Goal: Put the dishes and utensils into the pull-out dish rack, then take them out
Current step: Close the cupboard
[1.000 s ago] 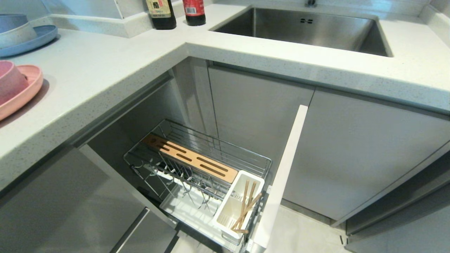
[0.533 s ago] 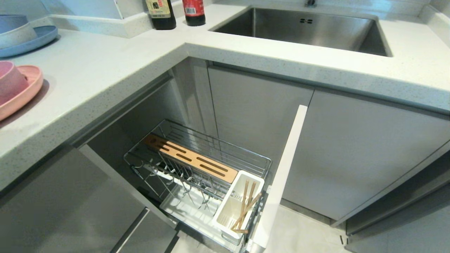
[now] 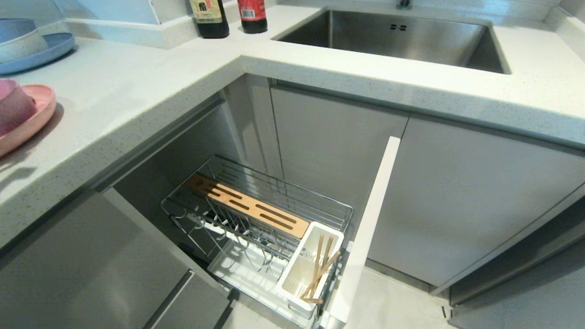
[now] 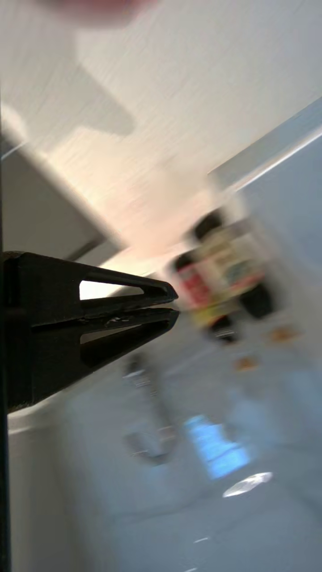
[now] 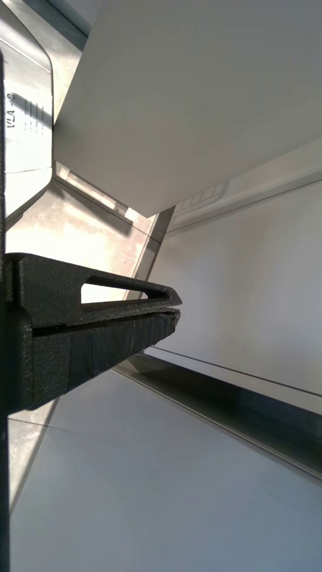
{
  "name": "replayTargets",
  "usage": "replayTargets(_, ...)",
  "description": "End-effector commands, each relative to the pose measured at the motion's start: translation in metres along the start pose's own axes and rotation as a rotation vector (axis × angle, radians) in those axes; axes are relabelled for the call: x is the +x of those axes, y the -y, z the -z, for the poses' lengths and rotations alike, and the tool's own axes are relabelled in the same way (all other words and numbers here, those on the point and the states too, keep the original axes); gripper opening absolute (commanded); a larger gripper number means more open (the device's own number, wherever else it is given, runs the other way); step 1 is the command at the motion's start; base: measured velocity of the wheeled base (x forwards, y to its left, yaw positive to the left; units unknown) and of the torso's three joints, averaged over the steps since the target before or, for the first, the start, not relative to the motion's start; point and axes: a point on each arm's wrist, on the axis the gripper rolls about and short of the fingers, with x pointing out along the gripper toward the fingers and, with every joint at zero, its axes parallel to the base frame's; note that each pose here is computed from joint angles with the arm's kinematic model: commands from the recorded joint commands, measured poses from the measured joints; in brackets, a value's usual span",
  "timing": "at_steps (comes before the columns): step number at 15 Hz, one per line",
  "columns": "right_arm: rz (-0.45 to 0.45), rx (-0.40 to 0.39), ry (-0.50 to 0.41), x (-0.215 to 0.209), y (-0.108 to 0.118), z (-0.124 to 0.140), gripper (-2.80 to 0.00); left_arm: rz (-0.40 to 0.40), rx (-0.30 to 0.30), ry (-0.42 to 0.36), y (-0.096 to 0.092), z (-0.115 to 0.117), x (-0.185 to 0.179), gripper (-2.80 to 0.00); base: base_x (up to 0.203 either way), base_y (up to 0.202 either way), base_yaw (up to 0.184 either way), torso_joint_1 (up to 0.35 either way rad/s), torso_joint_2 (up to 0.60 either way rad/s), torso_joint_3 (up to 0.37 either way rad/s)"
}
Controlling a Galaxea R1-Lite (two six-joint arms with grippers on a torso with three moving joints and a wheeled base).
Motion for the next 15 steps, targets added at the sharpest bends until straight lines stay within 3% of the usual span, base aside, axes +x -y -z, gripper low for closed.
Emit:
replayTargets(1, 0.0, 0.0, -0.002, 0.0, 0.0, 0.001, -2.8, 0.056, -0.006, -0.197, 0.016, 0.048, 0.024, -2.8, 0.0, 0.0, 0.0, 0.0, 0.0, 0.0)
replayTargets(5, 0.0, 0.0, -0.002, 0.0, 0.0, 0.0, -2.8, 0.126, 0.111, -0.474, 0.055, 0.149, 0.034, -2.8, 0.0, 0.0, 0.0, 0.0, 0.0, 0.0)
replayTargets(8, -0.002, 0.0, -0.001, 0.0, 0.0, 0.0, -2.8, 0.112, 0.24, -0.664, 0.066, 0.216, 0.024, -2.8, 0.0, 0.0, 0.0, 0.0, 0.0, 0.0)
replayTargets(11, -0.001, 0.0, -0.001, 0.0, 0.0, 0.0, -2.8, 0.109, 0.371, -0.851, 0.069, 0.261, 0.006, -2.8, 0.0, 0.0, 0.0, 0.0, 0.0, 0.0)
replayTargets(15, 0.0, 0.0, -0.001, 0.0, 0.0, 0.0, -2.8, 0.146, 0.447, -1.043, 0.067, 0.282, -0.011, -2.8, 0.0, 0.0, 0.0, 0.0, 0.0, 0.0)
